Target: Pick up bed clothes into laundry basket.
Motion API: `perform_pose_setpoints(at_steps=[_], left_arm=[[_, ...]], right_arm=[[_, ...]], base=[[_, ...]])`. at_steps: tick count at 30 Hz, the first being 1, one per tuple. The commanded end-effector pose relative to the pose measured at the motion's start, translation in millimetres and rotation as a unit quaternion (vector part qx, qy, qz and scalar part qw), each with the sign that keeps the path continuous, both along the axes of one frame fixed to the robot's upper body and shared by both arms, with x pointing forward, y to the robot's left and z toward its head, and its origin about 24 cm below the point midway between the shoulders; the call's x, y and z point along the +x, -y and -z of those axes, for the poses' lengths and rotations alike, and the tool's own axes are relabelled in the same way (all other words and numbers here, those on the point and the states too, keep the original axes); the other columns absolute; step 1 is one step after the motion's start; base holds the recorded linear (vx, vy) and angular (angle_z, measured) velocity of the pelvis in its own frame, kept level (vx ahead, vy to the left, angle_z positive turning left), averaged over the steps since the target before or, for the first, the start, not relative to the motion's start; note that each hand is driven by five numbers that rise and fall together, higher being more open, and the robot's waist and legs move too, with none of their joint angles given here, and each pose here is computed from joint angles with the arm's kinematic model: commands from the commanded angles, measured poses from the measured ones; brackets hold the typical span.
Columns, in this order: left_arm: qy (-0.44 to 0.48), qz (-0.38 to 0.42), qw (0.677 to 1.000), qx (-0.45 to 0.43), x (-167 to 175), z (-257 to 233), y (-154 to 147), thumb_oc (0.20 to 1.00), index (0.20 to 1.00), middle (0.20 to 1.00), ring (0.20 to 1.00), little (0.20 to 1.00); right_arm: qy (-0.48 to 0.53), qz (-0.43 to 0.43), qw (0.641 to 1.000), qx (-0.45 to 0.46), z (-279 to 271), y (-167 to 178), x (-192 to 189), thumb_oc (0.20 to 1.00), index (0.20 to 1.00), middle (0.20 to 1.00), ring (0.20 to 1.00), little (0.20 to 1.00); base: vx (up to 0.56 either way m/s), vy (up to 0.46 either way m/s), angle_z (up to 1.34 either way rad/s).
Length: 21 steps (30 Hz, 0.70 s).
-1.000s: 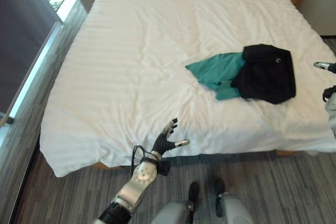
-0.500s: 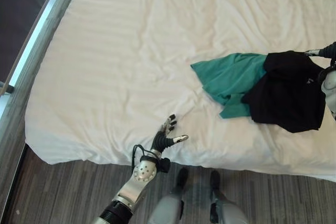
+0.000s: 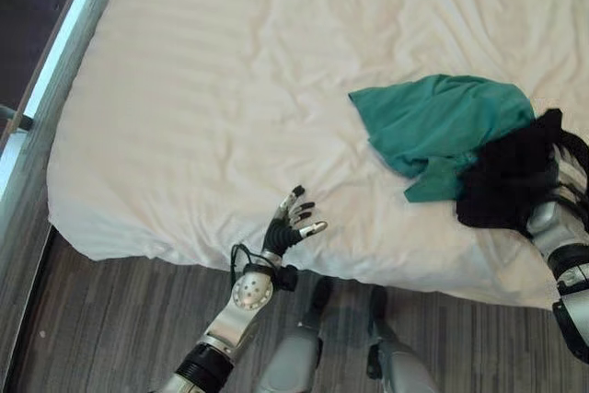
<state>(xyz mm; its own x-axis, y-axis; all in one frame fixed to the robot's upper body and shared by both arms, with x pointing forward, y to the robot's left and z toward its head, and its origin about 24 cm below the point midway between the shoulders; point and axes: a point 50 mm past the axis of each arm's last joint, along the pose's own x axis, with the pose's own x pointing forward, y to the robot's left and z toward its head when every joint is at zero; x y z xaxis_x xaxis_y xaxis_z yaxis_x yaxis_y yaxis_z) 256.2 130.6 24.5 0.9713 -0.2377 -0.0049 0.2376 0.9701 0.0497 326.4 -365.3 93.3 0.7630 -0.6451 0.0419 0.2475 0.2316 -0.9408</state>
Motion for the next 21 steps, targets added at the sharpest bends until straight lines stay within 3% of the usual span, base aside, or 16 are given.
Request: perform_pose_setpoints(at_steps=[1,6,9,10,15,19,21], left_arm=[[-0.052,0.039,0.998,-0.014,-16.1,19.9,10.1,1.0,1.0,1.0,1.0,1.0],[-0.065,0.049,0.997,-0.008,-22.7,26.0,7.9,1.0,1.0,1.0,1.0,1.0],[-0.06,0.034,0.998,-0.004,-21.7,23.7,0.1,1.0,1.0,1.0,1.0,1.0],[-0.046,0.008,0.999,0.0,-16.7,17.6,-9.6,1.0,1.0,1.0,1.0,1.0],[0.106,-0.079,0.991,0.034,-0.3,-49.0,-52.0,1.0,1.0,1.0,1.0,1.0],[0.24,-0.112,0.963,0.05,-3.2,-110.2,-69.1,1.0,1.0,1.0,1.0,1.0],[0.265,-0.113,0.956,0.054,-3.7,-121.5,-69.7,1.0,1.0,1.0,1.0,1.0]], right_arm=[[-0.035,0.097,0.995,-0.017,-17.9,59.1,-39.3,0.2,0.2,0.2,0.2,0.2],[-0.026,0.132,0.991,0.003,-28.3,82.0,-58.8,0.2,0.2,0.2,0.2,0.2],[0.015,0.119,0.993,0.005,-48.3,83.2,-52.5,0.2,0.2,0.2,0.2,0.2],[0.072,0.087,0.994,0.013,-68.8,77.8,-41.7,0.2,0.2,0.2,0.2,0.2],[0.184,-0.042,0.981,-0.049,-129.6,53.0,-31.2,0.2,0.2,0.2,0.2,0.2],[0.188,-0.029,0.982,0.002,-91.3,64.9,-61.5,0.2,0.2,0.2,0.2,0.2],[0.176,-0.009,0.984,0.02,-74.8,71.3,-72.5,0.2,0.2,0.2,0.2,0.2]], base=[[0.01,-0.03,0.12],[0.03,-0.043,0.03],[0.03,-0.044,-0.06],[0.01,-0.044,-0.09],[0.02,-0.045,-0.14],[0.04,-0.03,0.02],[0.01,-0.011,0.02]])
